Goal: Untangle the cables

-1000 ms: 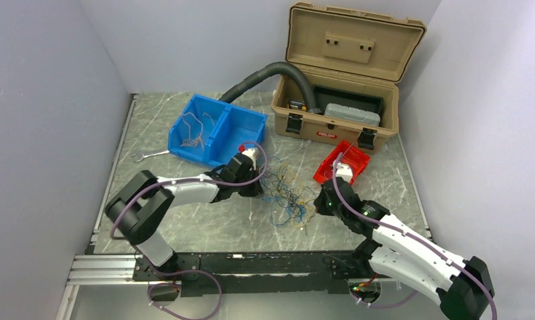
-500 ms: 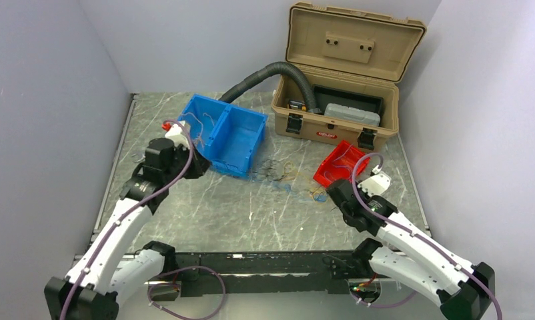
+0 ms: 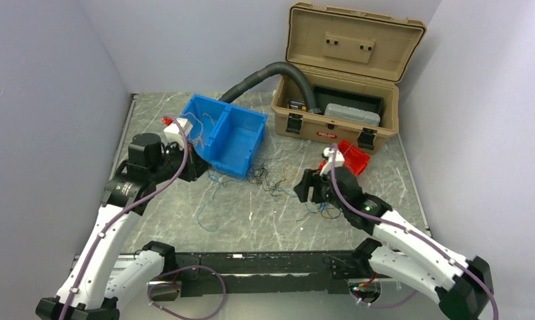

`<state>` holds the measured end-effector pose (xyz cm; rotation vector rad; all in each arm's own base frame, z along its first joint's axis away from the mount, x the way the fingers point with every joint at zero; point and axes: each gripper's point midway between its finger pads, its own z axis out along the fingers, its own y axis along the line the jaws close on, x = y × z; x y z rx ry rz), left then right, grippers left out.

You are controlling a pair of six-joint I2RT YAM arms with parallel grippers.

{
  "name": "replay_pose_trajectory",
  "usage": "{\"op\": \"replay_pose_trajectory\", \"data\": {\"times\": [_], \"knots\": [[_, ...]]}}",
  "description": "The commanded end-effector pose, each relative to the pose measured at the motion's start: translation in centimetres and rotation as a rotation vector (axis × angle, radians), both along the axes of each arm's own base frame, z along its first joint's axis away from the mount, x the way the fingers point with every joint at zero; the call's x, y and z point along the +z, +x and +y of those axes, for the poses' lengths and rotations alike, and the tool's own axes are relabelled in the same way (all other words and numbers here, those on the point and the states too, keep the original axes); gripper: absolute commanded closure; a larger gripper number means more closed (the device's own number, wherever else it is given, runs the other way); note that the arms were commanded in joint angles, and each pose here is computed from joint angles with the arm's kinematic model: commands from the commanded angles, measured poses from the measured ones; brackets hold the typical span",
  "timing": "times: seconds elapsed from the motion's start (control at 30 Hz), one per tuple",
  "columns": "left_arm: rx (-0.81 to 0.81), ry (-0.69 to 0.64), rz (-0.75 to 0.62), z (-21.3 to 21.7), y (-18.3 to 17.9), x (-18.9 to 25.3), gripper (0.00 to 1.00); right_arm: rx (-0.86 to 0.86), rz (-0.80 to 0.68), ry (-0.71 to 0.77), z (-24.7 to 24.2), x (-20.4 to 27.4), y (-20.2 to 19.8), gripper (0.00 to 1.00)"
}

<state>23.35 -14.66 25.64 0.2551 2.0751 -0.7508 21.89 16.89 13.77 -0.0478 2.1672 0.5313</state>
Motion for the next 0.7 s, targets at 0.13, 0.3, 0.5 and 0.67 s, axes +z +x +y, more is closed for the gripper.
{"op": "replay_pose_trajectory", "data": {"times": [0.13,0.3,0.5,0.67], "knots": [[-0.058,0.090,-0.217,1.5,-2.5,8.7,1.00,0.340,-0.167,0.062,7.9,3.2,2.9,0.14],[-0.005,0.109,-0.308,2.6,-3.0,12.9,1.00,0.249,-0.103,0.046,9.8,1.0,6.7,0.02],[0.000,0.056,-0.397,2.3,-2.9,16.6,1.00,0.261,-0.035,0.110,12.4,-0.9,7.7,0.03],[-0.041,0.018,-0.429,1.3,-2.6,18.5,1.00,0.119,0.047,0.039,10.5,-3.0,8.5,0.03]]}}
